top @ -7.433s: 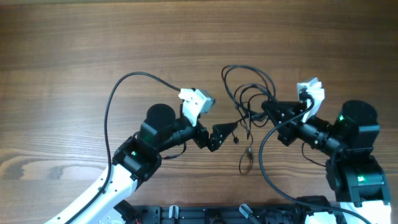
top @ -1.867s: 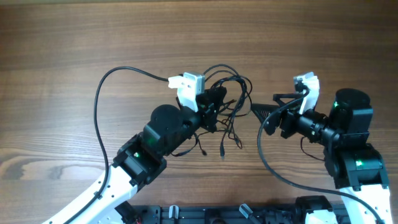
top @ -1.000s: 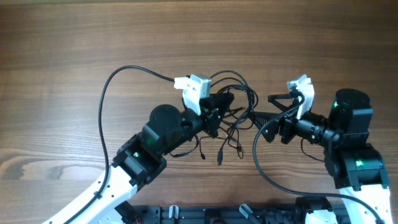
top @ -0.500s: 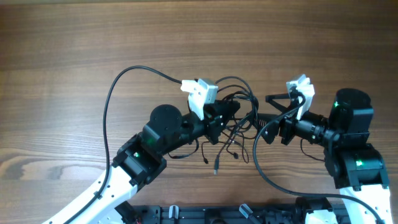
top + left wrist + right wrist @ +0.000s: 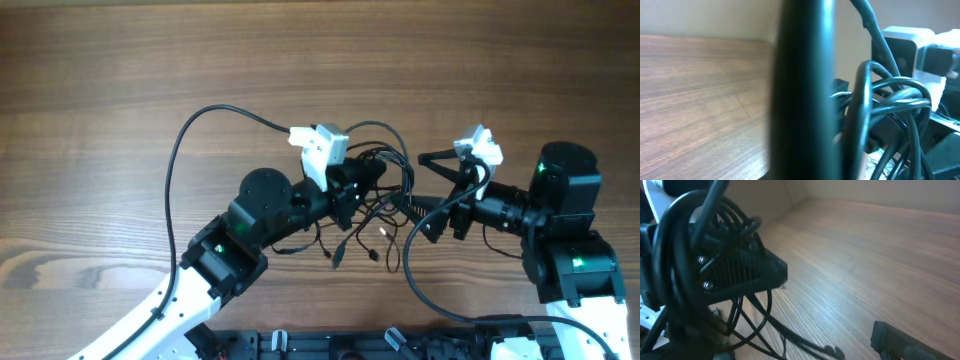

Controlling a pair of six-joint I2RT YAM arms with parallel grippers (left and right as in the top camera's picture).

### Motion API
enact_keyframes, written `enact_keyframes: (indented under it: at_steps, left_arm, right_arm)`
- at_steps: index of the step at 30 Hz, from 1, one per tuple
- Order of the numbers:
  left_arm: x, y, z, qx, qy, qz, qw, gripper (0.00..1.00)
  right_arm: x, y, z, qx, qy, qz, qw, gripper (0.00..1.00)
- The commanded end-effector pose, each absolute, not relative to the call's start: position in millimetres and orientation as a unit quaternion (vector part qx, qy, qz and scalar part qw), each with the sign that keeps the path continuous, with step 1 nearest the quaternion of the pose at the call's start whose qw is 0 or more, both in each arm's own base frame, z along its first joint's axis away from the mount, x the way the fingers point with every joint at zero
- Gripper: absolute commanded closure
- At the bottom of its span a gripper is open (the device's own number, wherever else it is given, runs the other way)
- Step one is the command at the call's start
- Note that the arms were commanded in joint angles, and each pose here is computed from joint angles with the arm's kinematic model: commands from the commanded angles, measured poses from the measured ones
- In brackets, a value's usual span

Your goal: Untangle cables

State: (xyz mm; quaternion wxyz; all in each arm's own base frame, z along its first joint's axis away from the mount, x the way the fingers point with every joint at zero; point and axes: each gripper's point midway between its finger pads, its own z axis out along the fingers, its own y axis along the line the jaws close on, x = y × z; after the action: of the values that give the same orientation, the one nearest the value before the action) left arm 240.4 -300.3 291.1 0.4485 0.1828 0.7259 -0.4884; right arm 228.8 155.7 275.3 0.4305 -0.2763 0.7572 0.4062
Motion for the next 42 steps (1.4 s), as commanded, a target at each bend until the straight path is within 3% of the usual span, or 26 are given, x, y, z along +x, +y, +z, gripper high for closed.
enact_keyframes:
  at_steps: [1, 14, 19, 25, 30, 33, 42]
  left_arm:
    - [235, -308, 289, 0.199, 0.724, -0.503, 0.428, 0.94]
    - [250, -305, 293, 0.175, 0.72, -0.489, 0.46, 0.96]
    - [239, -313, 294, 0.194, 0.714, -0.503, 0.446, 0.94]
    - [230, -318, 280, 0.212, 0.728, -0.492, 0.428, 0.95]
    - [230, -317, 283, 0.212, 0.724, -0.493, 0.433, 0.95]
    - [224, -312, 299, 0.215, 0.709, -0.502, 0.445, 0.94]
    - [171, -284, 362, 0.273, 0.628, -0.544, 0.485, 0.91]
  right_arm:
    - [222, 162, 291, -0.291, 0.735, 0.433, 0.433, 0.01]
    - [206, 170, 299, -0.339, 0.698, 0.458, 0.434, 0.0]
    - [209, 169, 302, -0.338, 0.696, 0.456, 0.441, 0.0]
    - [250, 145, 289, -0.177, 0.783, 0.407, 0.436, 0.01]
    - [272, 103, 248, -0.045, 0.859, 0.295, 0.416, 0.02]
    - [275, 81, 233, 0.008, 0.881, 0.242, 0.407, 0.07]
    - [275, 50, 215, 0.1, 0.898, 0.178, 0.39, 0.07]
